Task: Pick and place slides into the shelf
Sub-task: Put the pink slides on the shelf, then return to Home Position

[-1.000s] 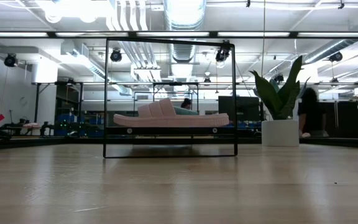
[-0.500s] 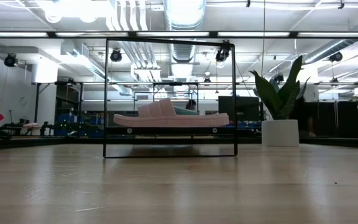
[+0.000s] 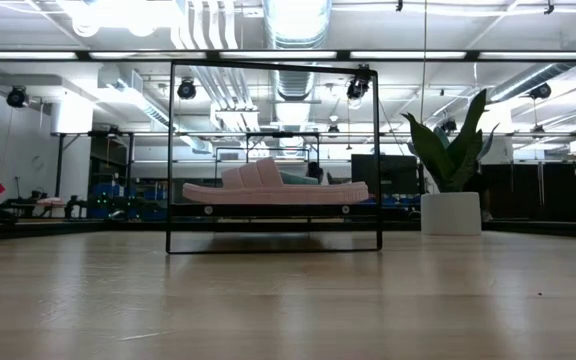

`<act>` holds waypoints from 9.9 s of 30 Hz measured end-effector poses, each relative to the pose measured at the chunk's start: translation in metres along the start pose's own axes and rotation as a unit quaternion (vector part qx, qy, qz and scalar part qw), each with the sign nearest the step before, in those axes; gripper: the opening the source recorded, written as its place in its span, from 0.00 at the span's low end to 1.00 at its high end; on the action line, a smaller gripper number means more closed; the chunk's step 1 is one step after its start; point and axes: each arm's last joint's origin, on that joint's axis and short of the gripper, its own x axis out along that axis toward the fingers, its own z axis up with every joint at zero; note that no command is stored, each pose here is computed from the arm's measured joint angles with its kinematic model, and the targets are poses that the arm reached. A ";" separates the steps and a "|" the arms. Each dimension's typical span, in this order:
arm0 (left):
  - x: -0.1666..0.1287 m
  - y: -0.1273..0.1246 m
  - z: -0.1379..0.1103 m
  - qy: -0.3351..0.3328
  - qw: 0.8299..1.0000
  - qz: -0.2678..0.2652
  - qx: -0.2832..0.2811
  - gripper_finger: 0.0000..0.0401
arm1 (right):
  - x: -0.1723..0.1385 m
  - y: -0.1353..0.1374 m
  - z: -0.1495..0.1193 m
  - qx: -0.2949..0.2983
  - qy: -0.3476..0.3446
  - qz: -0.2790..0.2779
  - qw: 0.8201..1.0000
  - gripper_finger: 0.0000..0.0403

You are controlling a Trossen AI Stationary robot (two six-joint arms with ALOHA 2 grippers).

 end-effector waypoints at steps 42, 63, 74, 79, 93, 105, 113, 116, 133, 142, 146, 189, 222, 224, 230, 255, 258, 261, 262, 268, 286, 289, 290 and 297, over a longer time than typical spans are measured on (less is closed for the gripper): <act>-0.084 0.022 -0.005 0.025 0.873 -0.012 -0.487 0.25 | 0.037 0.039 -0.146 -0.125 0.032 0.039 0.991 0.02; -0.088 0.022 -0.012 0.078 0.876 0.042 -0.475 0.25 | 0.064 0.061 -0.168 -0.106 -0.042 0.074 0.991 0.02; -0.091 0.015 -0.020 0.111 0.872 0.089 -0.469 0.25 | 0.094 0.075 -0.193 -0.113 -0.042 0.099 0.988 0.02; -0.093 0.016 -0.021 0.110 0.871 0.090 -0.470 0.25 | 0.104 0.081 -0.201 -0.111 -0.040 0.103 0.988 0.02; -0.090 0.012 -0.020 0.118 0.874 0.086 -0.464 0.25 | 0.114 0.093 -0.205 -0.137 -0.019 0.124 0.983 0.13; -0.089 0.010 -0.021 0.122 0.875 0.087 -0.461 0.25 | 0.117 0.097 -0.190 -0.069 -0.010 0.143 0.987 0.43; -0.087 0.007 -0.021 0.128 0.875 0.088 -0.458 0.25 | 0.113 0.090 -0.181 -0.071 0.028 0.124 0.989 0.48; -0.085 0.005 -0.021 0.131 0.877 0.085 -0.455 0.25 | 0.113 0.090 -0.181 -0.074 0.038 0.121 0.989 0.50; -0.072 -0.006 -0.018 0.150 0.884 0.071 -0.437 0.25 | 0.111 0.092 -0.186 -0.065 0.218 0.110 0.968 0.53; -0.077 -0.002 -0.020 0.153 0.886 0.087 -0.429 0.24 | 0.062 0.041 -0.158 -0.049 0.279 -0.011 0.959 0.53; -0.079 0.006 -0.021 0.115 0.892 0.066 -0.432 0.21 | 0.021 0.014 -0.142 0.033 0.253 -0.108 0.961 0.51; -0.146 -0.113 -0.145 0.010 0.871 0.062 -0.488 0.00 | -0.102 0.212 -0.120 0.447 0.050 -0.278 0.849 0.15; -0.144 -0.137 -0.150 -0.013 0.829 -0.023 -0.558 0.00 | -0.108 0.316 -0.140 0.488 -0.017 -0.332 0.807 0.02; -0.142 -0.140 -0.151 -0.020 0.821 -0.019 -0.570 0.00 | -0.107 0.316 -0.141 0.493 -0.011 -0.331 0.805 0.02; -0.140 -0.141 -0.151 -0.023 0.825 -0.016 -0.564 0.00 | -0.108 0.316 -0.142 0.500 -0.010 -0.336 0.798 0.02; -0.139 -0.144 -0.152 -0.012 0.826 -0.023 -0.563 0.00 | -0.107 0.316 -0.142 0.473 0.003 -0.335 0.815 0.02; -0.139 -0.144 -0.152 -0.012 0.826 -0.023 -0.563 0.00 | -0.107 0.316 -0.142 0.453 0.011 -0.335 0.826 0.02; -0.139 -0.144 -0.152 -0.011 0.826 -0.023 -0.563 0.00 | -0.107 0.316 -0.142 0.435 0.018 -0.335 0.836 0.02; -0.139 -0.144 -0.152 -0.011 0.826 -0.023 -0.563 0.00 | -0.107 0.316 -0.142 0.430 0.020 -0.335 0.838 0.02; -0.139 -0.144 -0.152 -0.011 0.826 -0.023 -0.563 0.00 | -0.107 0.316 -0.142 0.415 0.026 -0.334 0.846 0.02; -0.139 -0.144 -0.152 -0.011 0.826 -0.023 -0.563 0.00 | -0.108 0.316 -0.141 0.411 0.028 -0.334 0.848 0.02; -0.139 -0.144 -0.152 -0.011 0.826 -0.023 -0.563 0.00 | -0.108 0.316 -0.141 0.410 0.028 -0.334 0.848 0.02; -0.139 -0.144 -0.152 -0.011 0.826 -0.023 -0.563 0.00 | -0.108 0.316 -0.142 0.411 0.028 -0.334 0.848 0.02; -0.139 -0.144 -0.152 -0.011 0.826 -0.023 -0.563 0.00 | -0.108 0.316 -0.141 0.410 0.028 -0.334 0.848 0.02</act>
